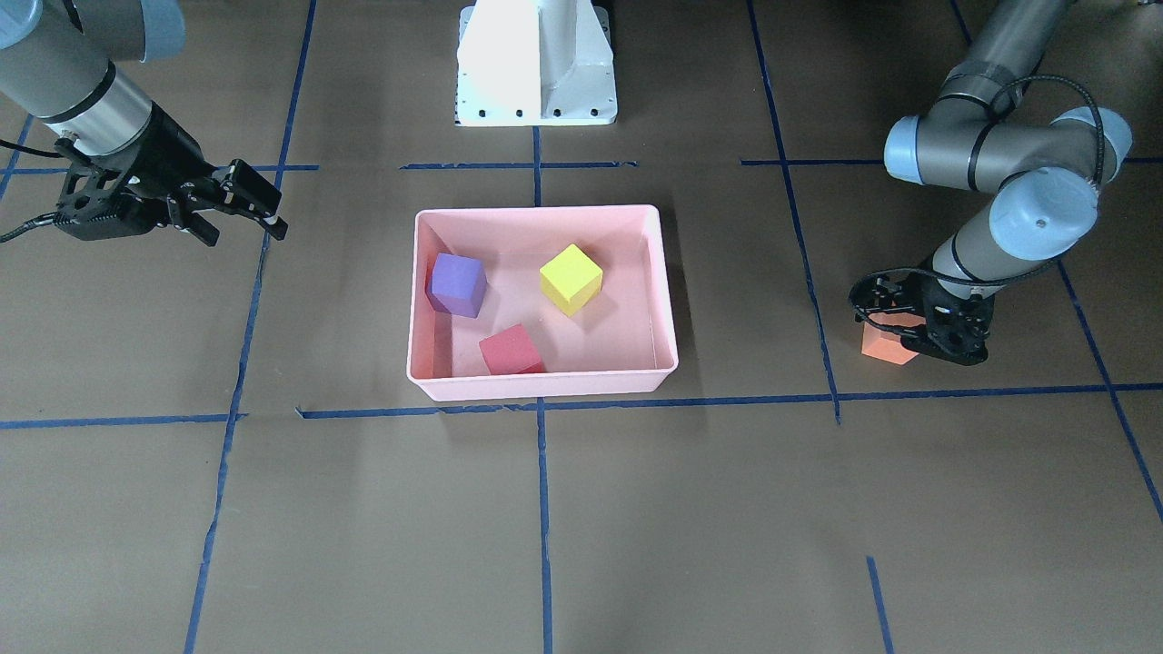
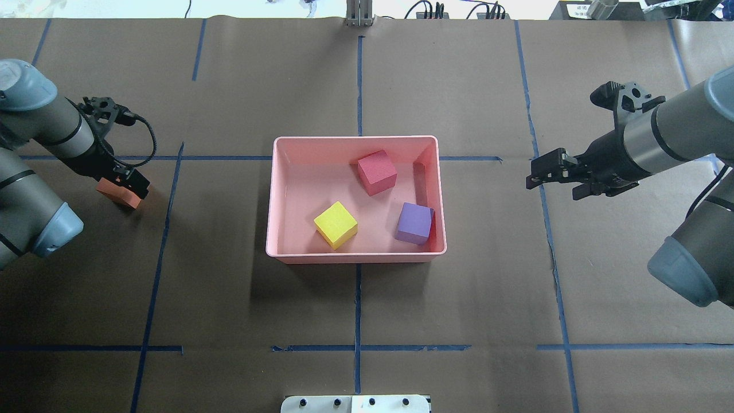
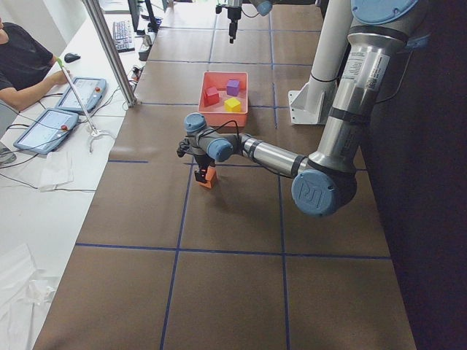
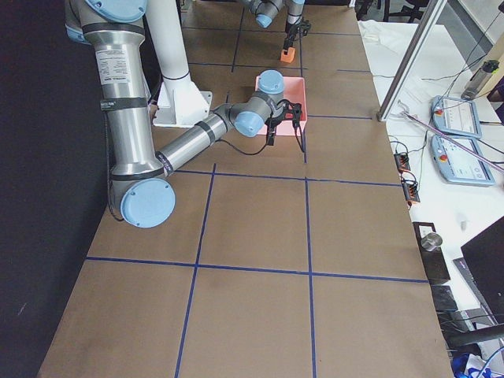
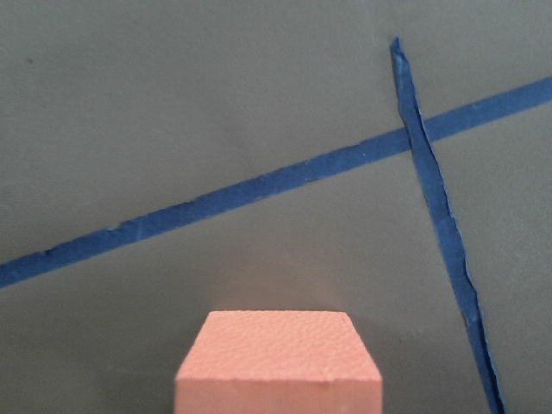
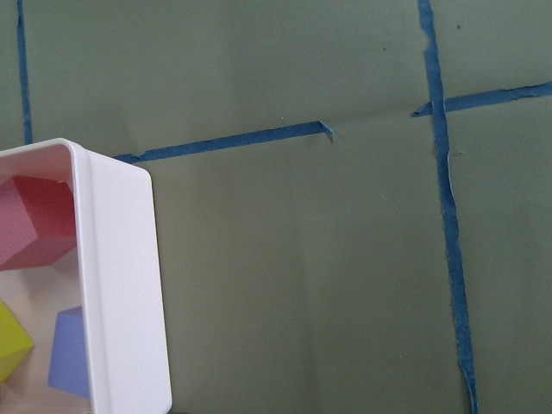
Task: Place blocks into pink bin with both arms
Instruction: 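Grasp the orange cube with the left gripper and lift it, then lower the orange cube into the bin and open the left gripper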
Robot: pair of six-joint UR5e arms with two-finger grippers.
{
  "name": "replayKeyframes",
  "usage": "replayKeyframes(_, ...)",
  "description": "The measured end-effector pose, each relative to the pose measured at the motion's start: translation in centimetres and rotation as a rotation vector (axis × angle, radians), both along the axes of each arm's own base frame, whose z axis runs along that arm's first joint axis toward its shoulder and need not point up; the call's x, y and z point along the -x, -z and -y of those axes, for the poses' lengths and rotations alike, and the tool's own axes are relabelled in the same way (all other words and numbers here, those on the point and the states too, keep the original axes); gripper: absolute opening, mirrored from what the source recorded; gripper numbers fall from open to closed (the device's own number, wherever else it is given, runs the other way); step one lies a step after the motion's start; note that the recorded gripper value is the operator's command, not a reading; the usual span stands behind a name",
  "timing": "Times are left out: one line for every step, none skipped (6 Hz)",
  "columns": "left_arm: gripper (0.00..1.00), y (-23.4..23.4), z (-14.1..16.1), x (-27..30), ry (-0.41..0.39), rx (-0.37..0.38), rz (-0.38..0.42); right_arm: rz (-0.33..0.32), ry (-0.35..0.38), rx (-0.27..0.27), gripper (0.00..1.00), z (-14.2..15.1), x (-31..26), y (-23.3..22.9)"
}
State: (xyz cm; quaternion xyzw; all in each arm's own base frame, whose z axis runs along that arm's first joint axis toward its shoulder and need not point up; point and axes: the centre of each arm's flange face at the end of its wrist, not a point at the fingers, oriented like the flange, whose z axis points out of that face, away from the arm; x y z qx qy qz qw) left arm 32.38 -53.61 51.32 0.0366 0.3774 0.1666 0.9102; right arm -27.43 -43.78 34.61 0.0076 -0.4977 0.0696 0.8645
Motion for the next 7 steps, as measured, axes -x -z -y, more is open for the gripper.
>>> replayKeyframes(0.12,-1.1,0.0,-1.0,-0.004,-0.004,0.008,0.000,0.000,0.000,1.00,0.0,0.0,0.0)
replayKeyframes(0.01,-1.4,0.0,-1.6,-0.007,-0.013,0.013,0.000,0.000,0.000,1.00,0.0,0.0,0.0)
replayKeyframes(0.00,0.2,0.0,-1.8,-0.006,-0.035,-0.003,0.000,0.000,-0.001,1.00,0.0,0.0,0.0)
replayKeyframes(0.00,3.5,-0.1,-1.3,-0.009,-0.053,-0.053,0.001,0.001,-0.002,1.00,0.0,0.0,0.1)
replayKeyframes(0.01,8.6,-0.2,-0.9,0.012,-0.041,-0.131,0.002,0.000,-0.002,1.00,0.0,-0.1,0.1)
replayKeyframes(0.02,15.8,0.0,-1.4,0.087,0.014,-0.223,0.000,-0.002,0.001,1.00,0.0,-0.2,-0.1)
replayKeyframes(0.05,22.6,-0.5,-3.8,0.149,0.093,-0.300,-0.005,-0.003,0.004,1.00,-0.1,-0.4,-0.4)
